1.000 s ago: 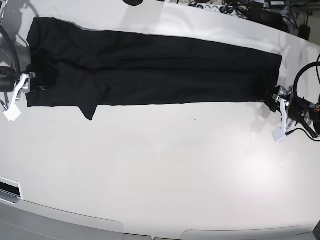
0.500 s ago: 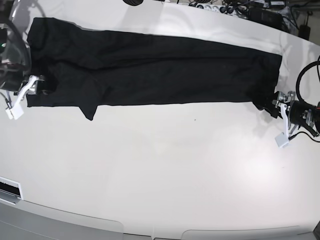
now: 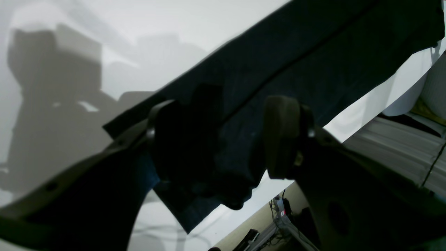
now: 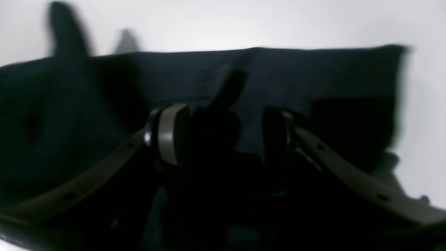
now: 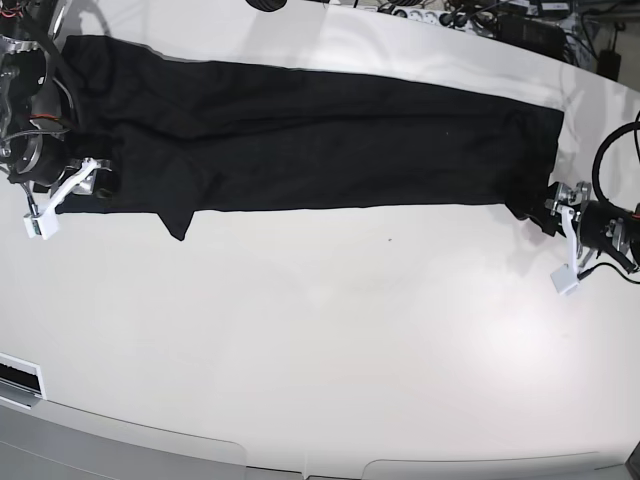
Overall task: Layout the t-shirt on the table in an organized manner, then fold the t-shirt properly
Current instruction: 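Lower the folded hem flat with both grippers and release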
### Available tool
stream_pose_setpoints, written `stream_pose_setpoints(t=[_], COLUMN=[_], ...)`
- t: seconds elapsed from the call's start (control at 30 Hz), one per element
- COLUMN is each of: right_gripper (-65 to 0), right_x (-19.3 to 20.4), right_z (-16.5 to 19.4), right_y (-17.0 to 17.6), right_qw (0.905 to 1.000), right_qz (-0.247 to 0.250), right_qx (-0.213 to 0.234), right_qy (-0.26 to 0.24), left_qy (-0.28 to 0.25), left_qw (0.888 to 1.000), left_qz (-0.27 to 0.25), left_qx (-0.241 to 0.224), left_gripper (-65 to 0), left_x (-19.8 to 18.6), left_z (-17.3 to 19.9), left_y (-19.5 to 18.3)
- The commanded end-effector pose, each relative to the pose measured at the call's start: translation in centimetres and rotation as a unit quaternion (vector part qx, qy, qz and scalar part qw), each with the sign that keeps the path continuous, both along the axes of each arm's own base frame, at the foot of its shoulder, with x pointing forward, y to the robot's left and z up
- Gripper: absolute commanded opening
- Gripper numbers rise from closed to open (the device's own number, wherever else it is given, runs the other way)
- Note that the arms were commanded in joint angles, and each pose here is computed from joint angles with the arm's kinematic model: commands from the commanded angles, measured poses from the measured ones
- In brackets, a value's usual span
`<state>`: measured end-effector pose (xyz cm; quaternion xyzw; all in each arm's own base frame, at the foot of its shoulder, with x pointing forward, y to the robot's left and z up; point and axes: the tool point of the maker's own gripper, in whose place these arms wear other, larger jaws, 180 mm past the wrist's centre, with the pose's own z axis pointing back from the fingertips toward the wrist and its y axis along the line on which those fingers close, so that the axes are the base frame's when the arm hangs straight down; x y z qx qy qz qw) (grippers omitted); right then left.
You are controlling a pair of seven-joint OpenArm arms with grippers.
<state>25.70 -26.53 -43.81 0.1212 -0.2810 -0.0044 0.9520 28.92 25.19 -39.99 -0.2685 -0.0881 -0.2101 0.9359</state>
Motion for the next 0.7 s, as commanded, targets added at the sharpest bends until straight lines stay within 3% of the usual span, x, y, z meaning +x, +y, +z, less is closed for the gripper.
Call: stream_pose_setpoints(t=[0.0, 0.23, 0.37, 0.5, 0.67], right_gripper=[-30.1, -31.5, -40.8, -63.9, -65.0], right_x=[1.1, 1.2, 1.2, 0.9, 0.4], right_z=[1.1, 1.0, 1.2, 1.2, 1.4], right_y=[-0.8, 0.0, 0.5, 1.0, 1.2], right_qw=[0.9996, 0.9995, 0.9989, 0.9977, 0.9973], right_qz=[-0.005, 0.011, 0.031, 0.058, 0.069], right_qx=[-0.014, -0.008, -0.006, -0.005, 0.010], right_qy=[-0.024, -0.030, -0.035, -0.036, -0.022], left_qy=[-0.022, -0.026, -0.030, -0.030, -0.030], left_qw=[1.000, 1.000, 1.000, 1.000, 1.000], left_qz=[0.005, 0.007, 0.009, 0.009, 0.009], left_qx=[-0.001, -0.004, -0.006, -0.006, -0.005], left_gripper=[-27.5, -27.5, -27.5, -27.5, -27.5], left_x=[1.2, 1.4, 1.5, 1.5, 1.5], left_z=[1.4, 1.5, 1.5, 1.5, 1.5], left_y=[0.6, 0.5, 0.5, 0.5, 0.5])
